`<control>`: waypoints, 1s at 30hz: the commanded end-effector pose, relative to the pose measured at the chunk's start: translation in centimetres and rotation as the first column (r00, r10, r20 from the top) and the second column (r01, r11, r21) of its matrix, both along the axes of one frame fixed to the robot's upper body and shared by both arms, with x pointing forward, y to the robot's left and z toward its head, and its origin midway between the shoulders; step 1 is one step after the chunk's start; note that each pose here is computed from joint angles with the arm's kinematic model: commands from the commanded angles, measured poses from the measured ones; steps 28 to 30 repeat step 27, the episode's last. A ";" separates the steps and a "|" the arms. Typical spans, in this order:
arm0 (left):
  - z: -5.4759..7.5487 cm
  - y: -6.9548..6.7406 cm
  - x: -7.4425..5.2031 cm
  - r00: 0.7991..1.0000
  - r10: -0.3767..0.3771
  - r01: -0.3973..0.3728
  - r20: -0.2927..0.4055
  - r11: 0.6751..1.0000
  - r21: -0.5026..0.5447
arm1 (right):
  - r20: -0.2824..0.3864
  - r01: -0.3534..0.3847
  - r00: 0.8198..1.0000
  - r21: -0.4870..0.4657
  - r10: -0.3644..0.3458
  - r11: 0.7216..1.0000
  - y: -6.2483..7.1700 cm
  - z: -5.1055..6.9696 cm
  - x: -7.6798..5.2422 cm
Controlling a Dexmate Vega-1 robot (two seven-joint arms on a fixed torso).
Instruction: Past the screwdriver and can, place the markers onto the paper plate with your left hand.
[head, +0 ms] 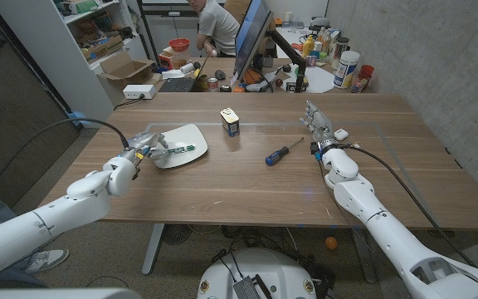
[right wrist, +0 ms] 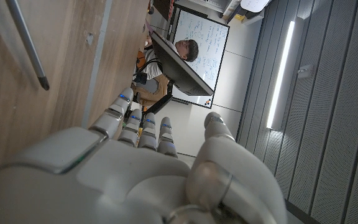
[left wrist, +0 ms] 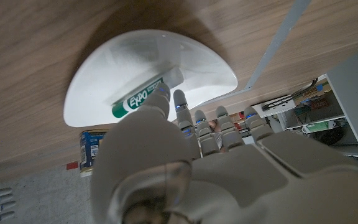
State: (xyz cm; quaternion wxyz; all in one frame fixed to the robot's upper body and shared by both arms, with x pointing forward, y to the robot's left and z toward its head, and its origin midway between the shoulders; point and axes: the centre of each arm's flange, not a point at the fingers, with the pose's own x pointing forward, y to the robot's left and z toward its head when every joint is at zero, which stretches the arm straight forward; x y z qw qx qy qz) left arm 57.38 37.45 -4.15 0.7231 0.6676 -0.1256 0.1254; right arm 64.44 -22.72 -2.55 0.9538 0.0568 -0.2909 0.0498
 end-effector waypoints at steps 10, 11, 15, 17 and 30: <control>0.5 0.0 -1.4 0.999 -0.044 0.045 0.013 0.997 -0.062 | 0.006 0.008 1.000 -0.013 -0.008 1.000 0.2 0.0 -1.1; 1.2 0.2 -1.8 0.997 -0.066 0.069 0.034 0.994 -0.088 | 0.019 0.016 1.000 -0.018 -0.016 1.000 0.4 0.3 -1.6; 2.9 0.6 -2.5 0.985 -0.132 0.150 0.108 0.972 -0.178 | 0.050 0.033 0.998 -0.030 -0.032 0.999 1.1 0.9 -2.8; 3.7 0.8 -3.0 0.975 -0.160 0.192 0.153 0.955 -0.225 | 0.057 0.036 0.998 -0.031 -0.034 0.999 1.6 1.0 -3.2; 5.2 1.0 -4.3 0.945 -0.208 0.268 0.253 0.935 -0.232 | 0.085 0.021 0.996 -0.041 -0.018 0.999 3.4 0.6 -2.6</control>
